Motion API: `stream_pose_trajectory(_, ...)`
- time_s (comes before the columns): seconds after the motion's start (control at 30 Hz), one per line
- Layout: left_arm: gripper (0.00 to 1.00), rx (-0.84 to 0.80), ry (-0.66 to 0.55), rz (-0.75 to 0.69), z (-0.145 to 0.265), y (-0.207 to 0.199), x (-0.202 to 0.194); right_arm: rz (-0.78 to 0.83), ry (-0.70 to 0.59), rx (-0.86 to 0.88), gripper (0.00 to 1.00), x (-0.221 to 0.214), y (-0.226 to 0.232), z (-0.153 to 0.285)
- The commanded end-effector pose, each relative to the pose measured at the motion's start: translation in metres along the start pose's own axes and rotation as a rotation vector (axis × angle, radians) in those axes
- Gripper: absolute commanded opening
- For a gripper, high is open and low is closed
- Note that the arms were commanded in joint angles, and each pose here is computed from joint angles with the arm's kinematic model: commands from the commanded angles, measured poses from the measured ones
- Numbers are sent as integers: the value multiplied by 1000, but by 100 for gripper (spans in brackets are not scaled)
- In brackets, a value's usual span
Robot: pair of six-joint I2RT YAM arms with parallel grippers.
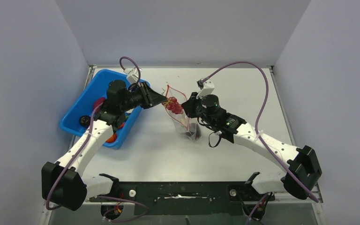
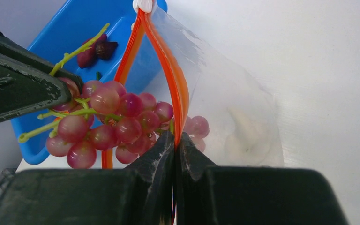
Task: Place the food in the zip-top bag and seal the zipper
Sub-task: Place the fake fruit in the zipper food storage bag.
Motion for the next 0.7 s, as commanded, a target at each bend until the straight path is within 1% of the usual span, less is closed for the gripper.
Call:
stream_pose_trajectory(0.0, 10, -45, -53, -104, -5, -13, 4, -31, -137, 42, 0, 31, 9, 10)
stream_pose_trajectory(0.07, 11, -46, -55, -106, -8, -11, 0, -36, -135, 50, 0, 31, 10, 10)
stream_pose_trajectory(0.13, 15, -57, -52, -107, -11, -12, -4, -38, -131, 54, 0, 30, 10, 9)
stream_pose_trajectory(0.27, 32, -71, -22, -111, -16, -13, -7, -38, -130, 53, 0, 29, 9, 10)
stream_pose_trajectory(0.37, 42, -39, -28, -119, -16, -13, -5, -36, -130, 58, 0, 26, 8, 12)
stream_pose_trajectory(0.43, 48, -18, -63, -140, -14, -16, 0, -41, -131, 58, 0, 24, 7, 13)
stream_pose_trajectory(0.53, 51, -21, -83, -161, -9, -22, 3, -41, -129, 57, 0, 22, 6, 15)
stream_pose_trajectory(0.67, 52, 4, -103, -167, -5, -21, 4, -41, -132, 45, 0, 22, 4, 18)
Point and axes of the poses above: each gripper's point midway between its finger pads, its own z axis back along the fingers, its own y axis along the line the jaws close on, x = y × z, the point moved 10 cm from there along z, back along the fingers, and after that the axes turned 7 degrees about z, right-handed, at the moved point
